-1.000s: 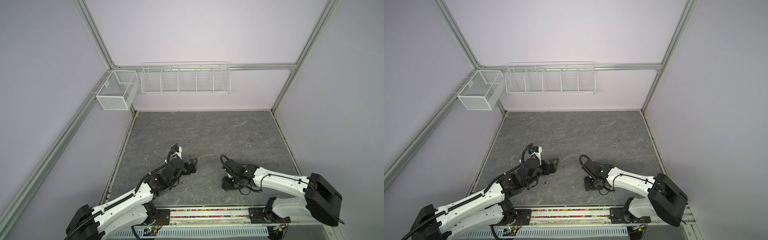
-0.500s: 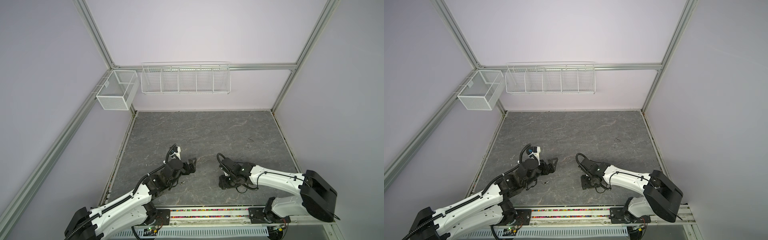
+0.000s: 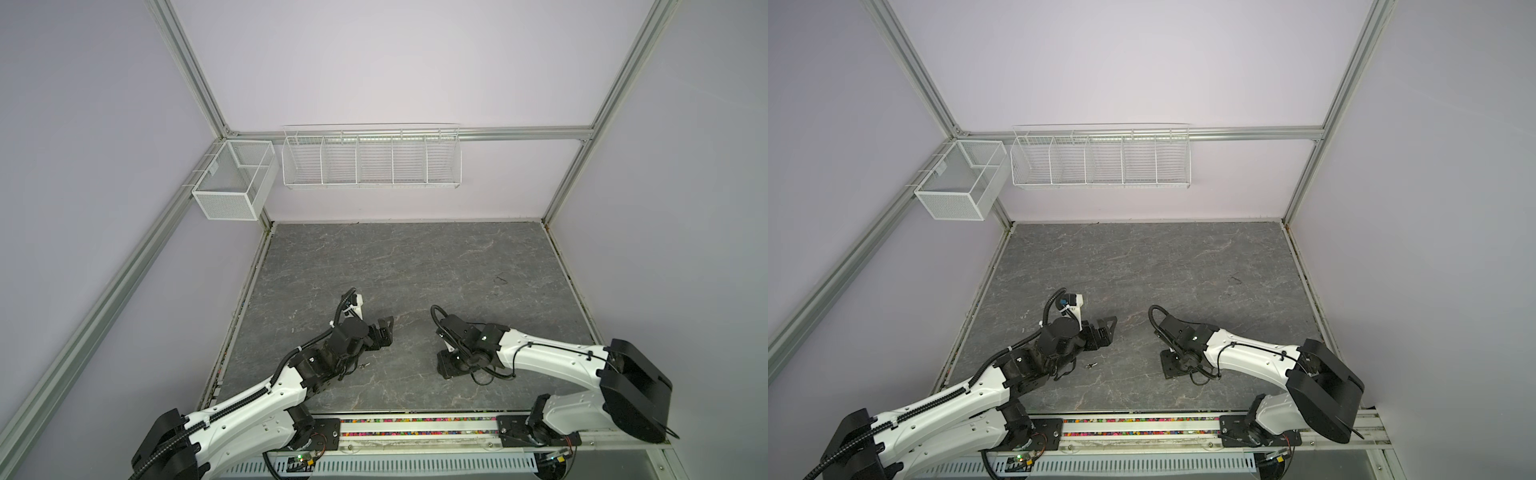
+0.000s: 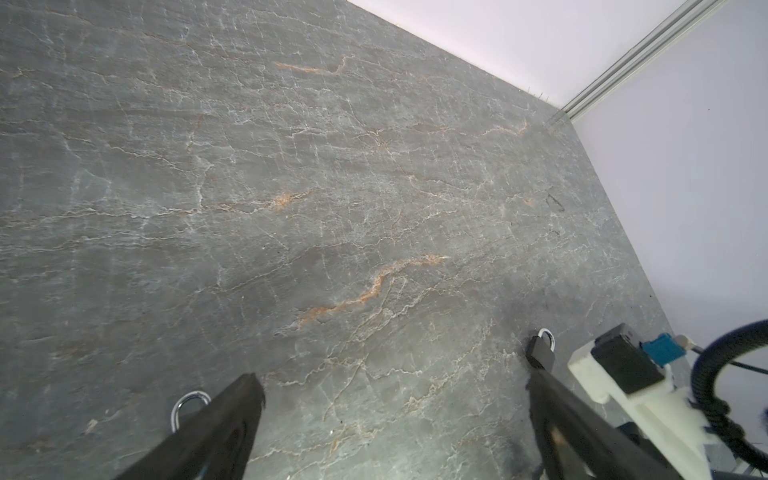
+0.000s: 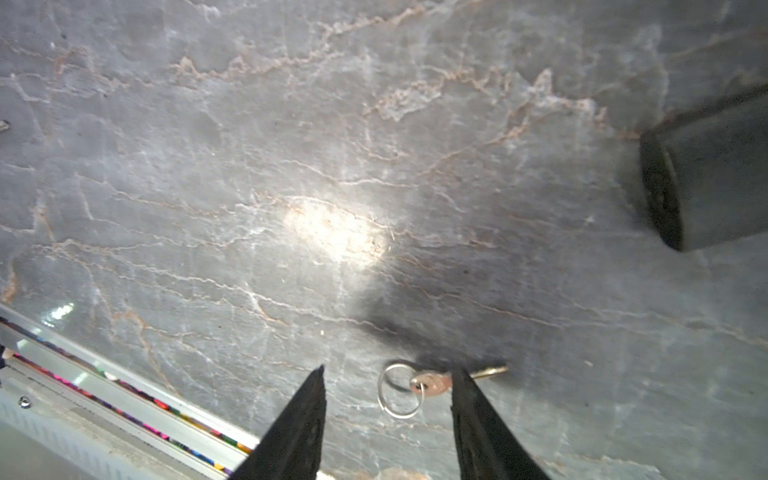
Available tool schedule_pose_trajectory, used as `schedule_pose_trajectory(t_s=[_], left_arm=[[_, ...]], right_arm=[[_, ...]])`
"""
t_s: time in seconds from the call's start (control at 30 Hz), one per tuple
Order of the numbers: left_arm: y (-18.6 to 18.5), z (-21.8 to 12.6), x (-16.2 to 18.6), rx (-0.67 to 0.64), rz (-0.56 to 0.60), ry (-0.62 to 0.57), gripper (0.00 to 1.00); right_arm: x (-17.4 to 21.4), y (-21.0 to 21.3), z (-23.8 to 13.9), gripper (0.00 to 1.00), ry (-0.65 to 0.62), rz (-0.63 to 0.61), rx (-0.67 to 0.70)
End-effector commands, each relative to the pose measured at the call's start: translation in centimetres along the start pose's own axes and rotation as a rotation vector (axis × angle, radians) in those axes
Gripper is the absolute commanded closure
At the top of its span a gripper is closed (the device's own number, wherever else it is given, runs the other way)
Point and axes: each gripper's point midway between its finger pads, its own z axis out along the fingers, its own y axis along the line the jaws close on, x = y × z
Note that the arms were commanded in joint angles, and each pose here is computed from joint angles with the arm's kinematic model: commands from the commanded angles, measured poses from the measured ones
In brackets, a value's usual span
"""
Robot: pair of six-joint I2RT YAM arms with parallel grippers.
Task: Unlock with the key
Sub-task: 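Lower the right gripper onto the silver key ring and close on it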
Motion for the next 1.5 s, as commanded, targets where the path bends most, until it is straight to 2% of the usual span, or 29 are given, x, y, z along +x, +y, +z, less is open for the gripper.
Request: schedule_pose_trajectory(t_s=[0.0,0.17,0.37,0.5,0.73,1.03,1.17,1.47], left_arm=[[-0.6,0.1,0.0,0.025,-0.022,0.003,0.01],[-1.0,0.2,0.1,0.039,-0.034,0.014,0.01],[-1.4,0.8,0.5,0.041,-0.019,0.046,0.01],[-1.8,0.7,0.3,0.055,-0.015,0.041,0.01],[-1.8,0.6,0.4,0.058,-0.005,0.045,0.01],[-1.2,0.0,0.1,0.042,-0.01,0.029,0.01],[-0.6,-0.5,0.2,0.035,-0.034,0.02,0.01],[-0.5,-0.8,1.6,0.039,-0.086,0.087,0.01]], right_arm=[[0.4,-0.3,-0.3,0.49,0.015,-0.047,0.03],[1.0,-0.4,-0.6,0.49,0.02,-0.025,0.033],[1.9,-2.2,-0.3,0.48,0.036,0.044,0.216],[2.0,-2.5,0.0,0.46,0.021,0.074,0.244],[1.7,-1.7,0.7,0.39,0.009,0.115,0.205],[1.5,-0.9,1.9,0.37,0.033,0.122,0.178],[1.0,0.0,2.3,0.35,0.027,0.1,0.15],[-0.9,2.4,3.1,0.34,0.025,0.011,0.103]])
